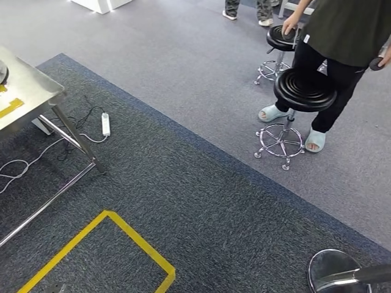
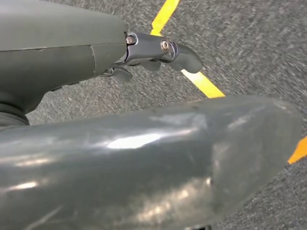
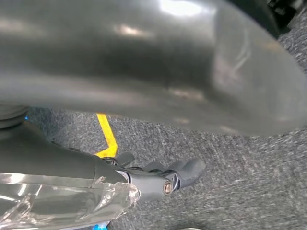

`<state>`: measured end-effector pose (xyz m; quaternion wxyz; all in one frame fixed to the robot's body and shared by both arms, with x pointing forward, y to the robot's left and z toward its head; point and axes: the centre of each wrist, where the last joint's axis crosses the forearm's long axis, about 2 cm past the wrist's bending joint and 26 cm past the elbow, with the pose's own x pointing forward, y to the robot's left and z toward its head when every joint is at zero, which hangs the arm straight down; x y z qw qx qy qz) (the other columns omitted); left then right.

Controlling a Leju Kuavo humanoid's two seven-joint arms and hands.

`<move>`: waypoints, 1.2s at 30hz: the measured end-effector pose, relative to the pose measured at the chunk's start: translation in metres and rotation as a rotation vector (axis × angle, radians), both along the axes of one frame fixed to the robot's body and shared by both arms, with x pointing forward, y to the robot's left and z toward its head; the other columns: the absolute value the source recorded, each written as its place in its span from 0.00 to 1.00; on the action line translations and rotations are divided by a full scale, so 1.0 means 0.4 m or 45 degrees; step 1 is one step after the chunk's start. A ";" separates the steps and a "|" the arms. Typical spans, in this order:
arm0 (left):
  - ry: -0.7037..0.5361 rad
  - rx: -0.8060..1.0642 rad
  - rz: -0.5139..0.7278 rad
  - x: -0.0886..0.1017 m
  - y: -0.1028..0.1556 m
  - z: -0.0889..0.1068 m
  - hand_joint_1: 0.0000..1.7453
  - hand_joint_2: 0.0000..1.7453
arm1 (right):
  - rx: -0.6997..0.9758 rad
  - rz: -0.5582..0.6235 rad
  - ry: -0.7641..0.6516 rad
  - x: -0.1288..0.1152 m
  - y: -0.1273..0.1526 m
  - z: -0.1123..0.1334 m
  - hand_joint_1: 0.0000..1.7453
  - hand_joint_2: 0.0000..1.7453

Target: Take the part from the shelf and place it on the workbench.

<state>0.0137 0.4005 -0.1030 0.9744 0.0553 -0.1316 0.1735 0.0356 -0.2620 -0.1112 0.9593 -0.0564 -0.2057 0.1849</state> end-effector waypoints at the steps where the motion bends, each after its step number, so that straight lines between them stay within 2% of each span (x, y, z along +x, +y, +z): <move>1: -0.004 0.000 0.001 0.004 0.000 0.000 0.00 0.00 | 0.001 0.000 0.000 -0.002 0.000 0.000 0.00 0.00; 18: 0.004 0.001 0.019 0.001 -0.009 -0.002 0.00 0.00 | -0.021 -0.044 0.042 -0.018 -0.005 -0.002 0.00 0.00; 23: 0.019 -0.003 0.013 -0.013 -0.013 -0.003 0.00 0.00 | -0.002 -0.101 0.003 -0.009 -0.003 -0.001 0.00 0.00; 36: 0.017 0.009 -0.020 -0.003 -0.005 -0.001 0.00 0.00 | -0.003 -0.150 0.024 -0.001 0.001 0.000 0.00 0.00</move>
